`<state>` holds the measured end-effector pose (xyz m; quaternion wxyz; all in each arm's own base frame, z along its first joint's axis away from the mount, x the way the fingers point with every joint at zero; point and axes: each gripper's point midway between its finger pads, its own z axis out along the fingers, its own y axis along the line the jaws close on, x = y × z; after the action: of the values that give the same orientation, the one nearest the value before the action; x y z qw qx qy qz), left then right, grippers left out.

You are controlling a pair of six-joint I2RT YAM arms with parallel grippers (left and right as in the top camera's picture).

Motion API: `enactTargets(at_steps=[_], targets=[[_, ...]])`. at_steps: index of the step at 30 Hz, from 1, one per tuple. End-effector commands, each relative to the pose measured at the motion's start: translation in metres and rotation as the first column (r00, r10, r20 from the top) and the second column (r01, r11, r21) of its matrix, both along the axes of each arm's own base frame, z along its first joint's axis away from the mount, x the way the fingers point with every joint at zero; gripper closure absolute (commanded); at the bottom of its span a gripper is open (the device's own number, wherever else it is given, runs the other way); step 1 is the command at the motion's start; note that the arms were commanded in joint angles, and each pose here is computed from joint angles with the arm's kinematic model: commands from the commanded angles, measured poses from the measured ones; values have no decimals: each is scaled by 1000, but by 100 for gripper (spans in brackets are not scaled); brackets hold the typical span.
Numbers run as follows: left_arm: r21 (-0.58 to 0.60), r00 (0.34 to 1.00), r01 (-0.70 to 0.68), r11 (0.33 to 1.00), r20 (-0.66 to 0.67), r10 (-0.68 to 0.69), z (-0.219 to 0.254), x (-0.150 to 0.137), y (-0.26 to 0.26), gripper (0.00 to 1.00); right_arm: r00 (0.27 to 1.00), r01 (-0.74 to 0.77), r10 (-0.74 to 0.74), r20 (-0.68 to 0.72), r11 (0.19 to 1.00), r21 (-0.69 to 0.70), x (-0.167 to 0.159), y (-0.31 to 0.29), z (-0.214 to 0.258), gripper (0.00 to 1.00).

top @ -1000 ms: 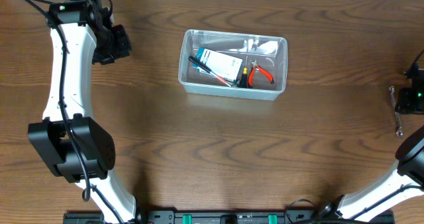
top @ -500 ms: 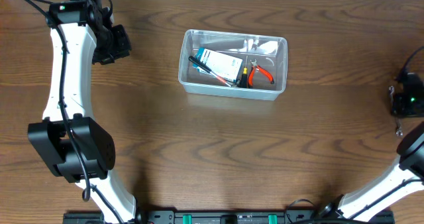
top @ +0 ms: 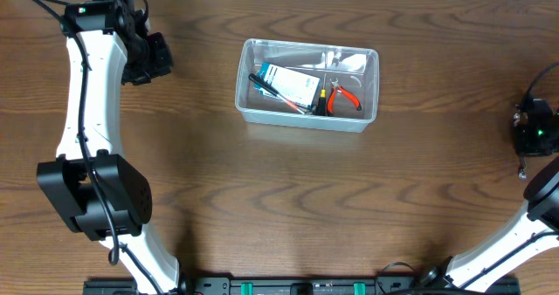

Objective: Pack container
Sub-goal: 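Grasp the silver wrench with the right gripper and lift it, then carry the wrench left into the container and release it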

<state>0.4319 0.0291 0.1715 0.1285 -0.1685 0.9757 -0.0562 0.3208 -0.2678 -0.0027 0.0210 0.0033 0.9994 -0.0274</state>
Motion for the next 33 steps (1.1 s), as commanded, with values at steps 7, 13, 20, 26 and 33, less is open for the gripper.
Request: enactTargets(at_steps=[7, 13, 20, 26, 33], targets=[[10, 1000, 2, 1000, -27, -2, -8, -2, 2, 71, 993, 110, -110, 31, 994, 8, 14, 3, 5, 99], [11, 1000, 2, 1000, -27, -2, -8, -2, 2, 71, 989, 55, -53, 141, 998, -8, 70, 24, 56, 99], [10, 1000, 2, 1000, -26, -2, -8, -2, 2, 71, 948, -157, 161, 273, 987, -35, 145, 104, 126, 99], [10, 1000, 2, 1000, -27, -2, -8, -2, 2, 71, 847, -379, 350, 401, 925, -7, 187, 213, 173, 99], [10, 1000, 2, 1000, -26, -2, -8, -2, 2, 71, 709, -618, 571, 413, 786, -26, 186, 342, 185, 99]])
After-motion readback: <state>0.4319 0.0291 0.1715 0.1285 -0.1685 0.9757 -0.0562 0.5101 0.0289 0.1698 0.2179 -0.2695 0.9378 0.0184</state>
